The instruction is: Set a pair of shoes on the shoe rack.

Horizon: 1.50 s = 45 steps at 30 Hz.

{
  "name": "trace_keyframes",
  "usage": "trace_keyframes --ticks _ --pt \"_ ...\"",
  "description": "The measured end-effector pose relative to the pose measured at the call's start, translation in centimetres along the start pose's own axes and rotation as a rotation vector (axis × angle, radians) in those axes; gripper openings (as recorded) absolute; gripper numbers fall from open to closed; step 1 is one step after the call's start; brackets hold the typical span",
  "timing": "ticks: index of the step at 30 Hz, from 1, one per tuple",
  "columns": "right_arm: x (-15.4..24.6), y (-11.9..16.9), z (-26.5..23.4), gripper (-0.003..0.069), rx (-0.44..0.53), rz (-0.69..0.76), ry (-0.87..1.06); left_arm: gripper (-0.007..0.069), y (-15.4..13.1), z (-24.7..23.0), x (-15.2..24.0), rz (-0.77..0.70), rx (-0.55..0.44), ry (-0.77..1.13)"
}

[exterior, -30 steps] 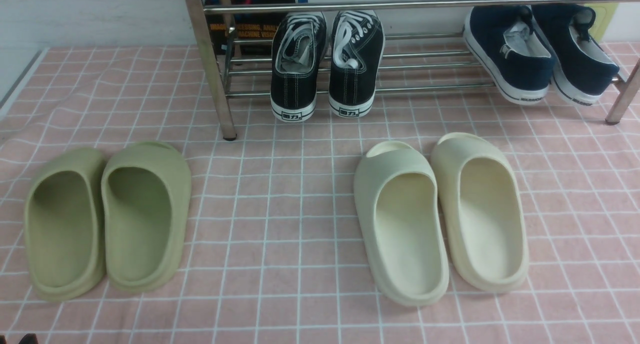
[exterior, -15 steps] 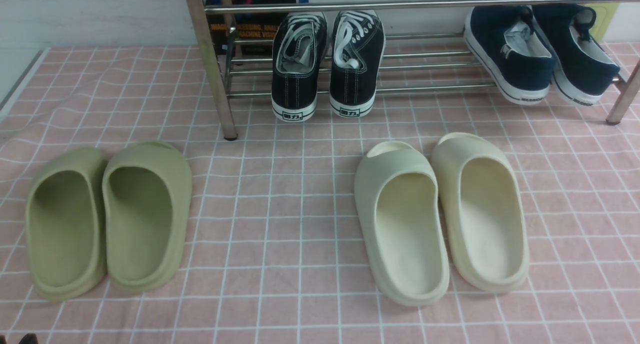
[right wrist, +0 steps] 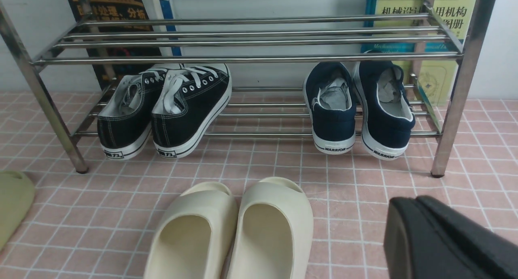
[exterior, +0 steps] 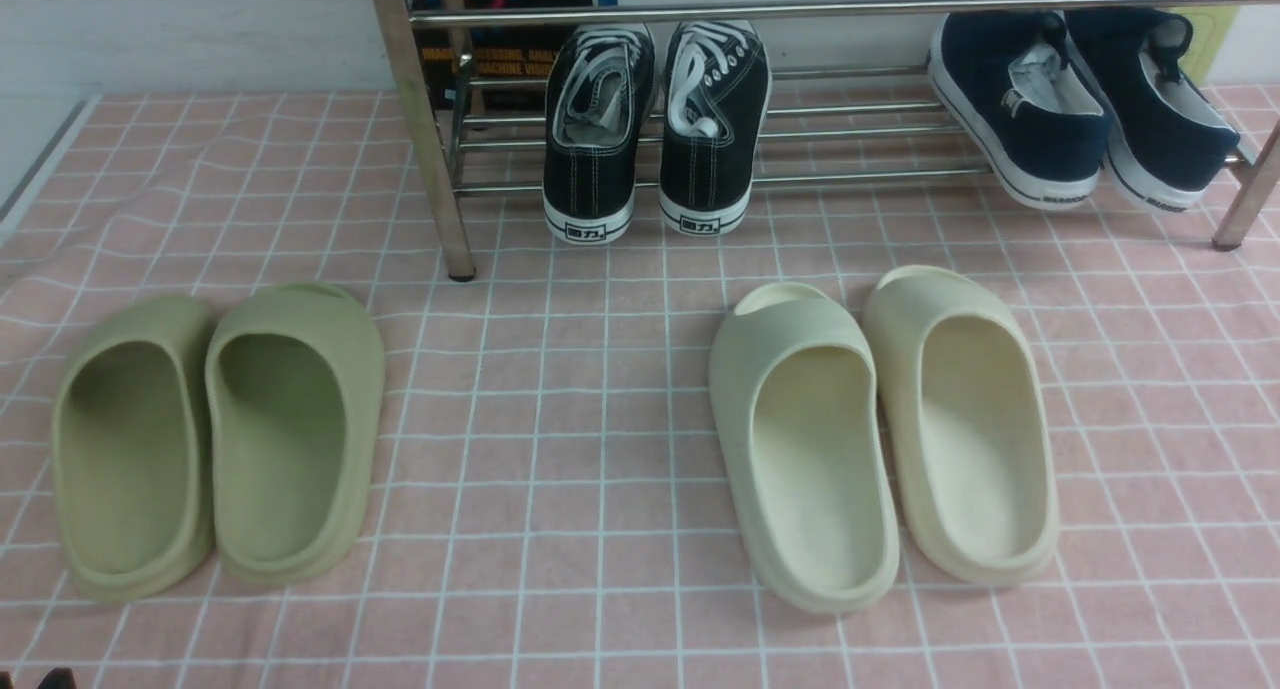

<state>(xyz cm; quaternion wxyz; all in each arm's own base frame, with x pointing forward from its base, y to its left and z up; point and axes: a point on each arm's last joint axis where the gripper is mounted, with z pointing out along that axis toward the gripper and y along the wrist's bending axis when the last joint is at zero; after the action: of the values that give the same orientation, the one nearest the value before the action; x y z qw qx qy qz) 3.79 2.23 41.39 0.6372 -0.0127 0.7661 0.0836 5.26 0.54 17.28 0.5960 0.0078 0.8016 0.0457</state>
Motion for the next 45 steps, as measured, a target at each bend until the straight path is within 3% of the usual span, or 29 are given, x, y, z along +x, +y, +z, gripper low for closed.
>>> trace_keyframes --ticks 5,12,20,29,35,45 --pt "0.5 -0.4 0.8 -0.0008 0.007 0.027 -0.031 0.0239 0.0 0.0 0.0 0.000 0.000 0.000" --pt "4.7 -2.2 3.1 -0.0011 0.093 0.052 -0.044 0.0239 0.0 0.0 0.0 0.000 0.000 0.000" --pt "13.4 -4.6 4.5 -0.0011 0.235 0.125 -0.038 0.0239 0.0 0.0 0.0 0.000 0.000 0.000" --pt "21.4 -5.5 5.3 -0.0011 0.249 0.012 -0.073 0.0239 0.0 0.0 0.0 0.000 0.000 0.000" --pt "22.6 -5.5 5.3 -0.0011 0.238 -0.009 0.049 0.0239 0.0 0.0 0.0 0.000 0.000 0.000" --pt "22.9 -5.2 5.3 -0.0011 0.178 -0.043 0.094 0.0239 0.0 0.0 0.0 0.000 0.000 0.000"
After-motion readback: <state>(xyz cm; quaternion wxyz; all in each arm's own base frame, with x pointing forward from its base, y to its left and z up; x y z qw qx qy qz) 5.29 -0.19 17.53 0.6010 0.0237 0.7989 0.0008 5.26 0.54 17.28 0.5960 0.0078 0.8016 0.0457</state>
